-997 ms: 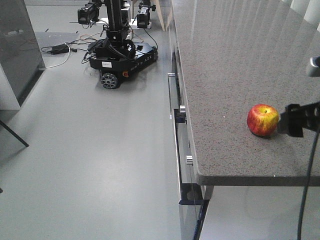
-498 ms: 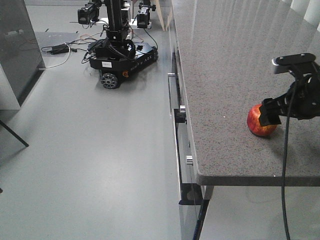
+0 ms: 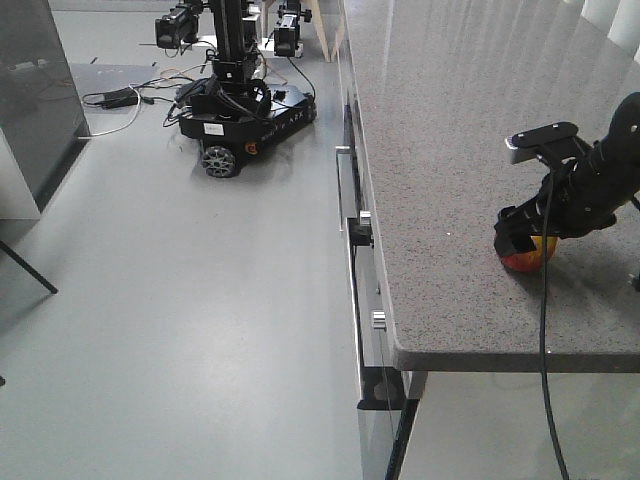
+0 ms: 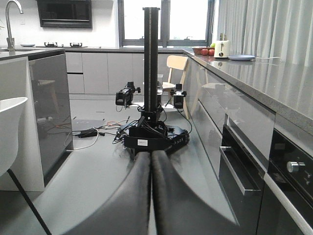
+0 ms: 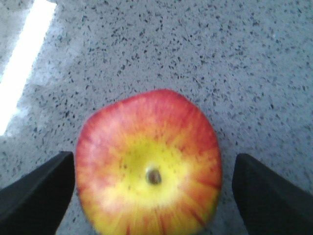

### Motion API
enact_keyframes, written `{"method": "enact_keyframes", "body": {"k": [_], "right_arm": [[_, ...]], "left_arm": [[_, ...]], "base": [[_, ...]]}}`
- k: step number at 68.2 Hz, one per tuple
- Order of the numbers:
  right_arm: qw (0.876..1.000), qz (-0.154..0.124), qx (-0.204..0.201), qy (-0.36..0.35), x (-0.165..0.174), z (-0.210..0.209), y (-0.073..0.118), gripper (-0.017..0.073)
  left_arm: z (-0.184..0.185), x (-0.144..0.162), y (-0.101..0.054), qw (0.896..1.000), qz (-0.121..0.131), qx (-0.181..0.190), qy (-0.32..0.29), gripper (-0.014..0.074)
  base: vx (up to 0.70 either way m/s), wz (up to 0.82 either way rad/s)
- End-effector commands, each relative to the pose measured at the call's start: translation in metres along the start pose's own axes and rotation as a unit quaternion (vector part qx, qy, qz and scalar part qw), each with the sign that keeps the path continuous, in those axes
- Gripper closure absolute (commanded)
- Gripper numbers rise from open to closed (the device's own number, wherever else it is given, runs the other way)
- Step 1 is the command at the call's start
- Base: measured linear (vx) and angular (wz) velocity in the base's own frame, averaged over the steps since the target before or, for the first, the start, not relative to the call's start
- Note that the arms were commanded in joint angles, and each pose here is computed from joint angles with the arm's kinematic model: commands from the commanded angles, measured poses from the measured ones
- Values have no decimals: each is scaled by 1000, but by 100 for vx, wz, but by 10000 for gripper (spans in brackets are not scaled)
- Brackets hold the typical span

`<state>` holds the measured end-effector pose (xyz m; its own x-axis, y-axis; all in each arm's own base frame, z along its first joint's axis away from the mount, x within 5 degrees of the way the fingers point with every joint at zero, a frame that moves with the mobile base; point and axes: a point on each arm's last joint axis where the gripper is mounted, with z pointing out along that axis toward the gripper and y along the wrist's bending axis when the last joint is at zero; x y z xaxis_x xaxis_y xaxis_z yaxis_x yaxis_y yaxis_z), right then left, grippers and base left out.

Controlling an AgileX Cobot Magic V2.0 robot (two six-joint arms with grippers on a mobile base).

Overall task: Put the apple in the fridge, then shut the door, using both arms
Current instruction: 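Lower the right gripper over the apple and close on it, then lift the apple off the counter with the right gripper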

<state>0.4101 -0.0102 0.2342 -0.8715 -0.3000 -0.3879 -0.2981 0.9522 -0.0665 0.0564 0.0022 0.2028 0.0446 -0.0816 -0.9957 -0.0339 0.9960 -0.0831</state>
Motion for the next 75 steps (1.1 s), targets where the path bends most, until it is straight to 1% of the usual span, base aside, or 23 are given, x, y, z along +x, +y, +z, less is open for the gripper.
{"method": "enact_keyframes", "body": {"k": [1,11,18,24,33,49,56,62,75], "right_arm": [[998,-8,15,-59,-14,-21,-4,-52],[998,-1,8,-58,-15,-12,-4,-45],[998,0,9,-59,-15,-10,-4,-17],[998,1,9,-60,-15,-10,-5,39],[998,3,7,-57,-14,-10,-4,158],[998,3,8,-60,-15,-11,-4,326],[998,22,-16,-60,-15,-14,0,378],[997,28,-31,-62,-14,-23,4,410],[992,49,-54,-101,-14,-57,13,426]], "left_arm": [[0,2,0,1000,-5,5,-31,599],[0,2,0,1000,-5,5,-31,599],[0,2,0,1000,-5,5,-31,599],[0,2,0,1000,-5,5,-31,599],[0,2,0,1000,-5,5,-31,599],[0,2,0,1000,-5,5,-31,599],[0,2,0,1000,-5,5,-31,599],[0,2,0,1000,-5,5,-31,599],[0,2,0,1000,-5,5,-31,599]], "base": [[0,0],[0,0],[0,0],[0,0],[0,0],[0,0],[0,0],[0,0],[0,0]]}}
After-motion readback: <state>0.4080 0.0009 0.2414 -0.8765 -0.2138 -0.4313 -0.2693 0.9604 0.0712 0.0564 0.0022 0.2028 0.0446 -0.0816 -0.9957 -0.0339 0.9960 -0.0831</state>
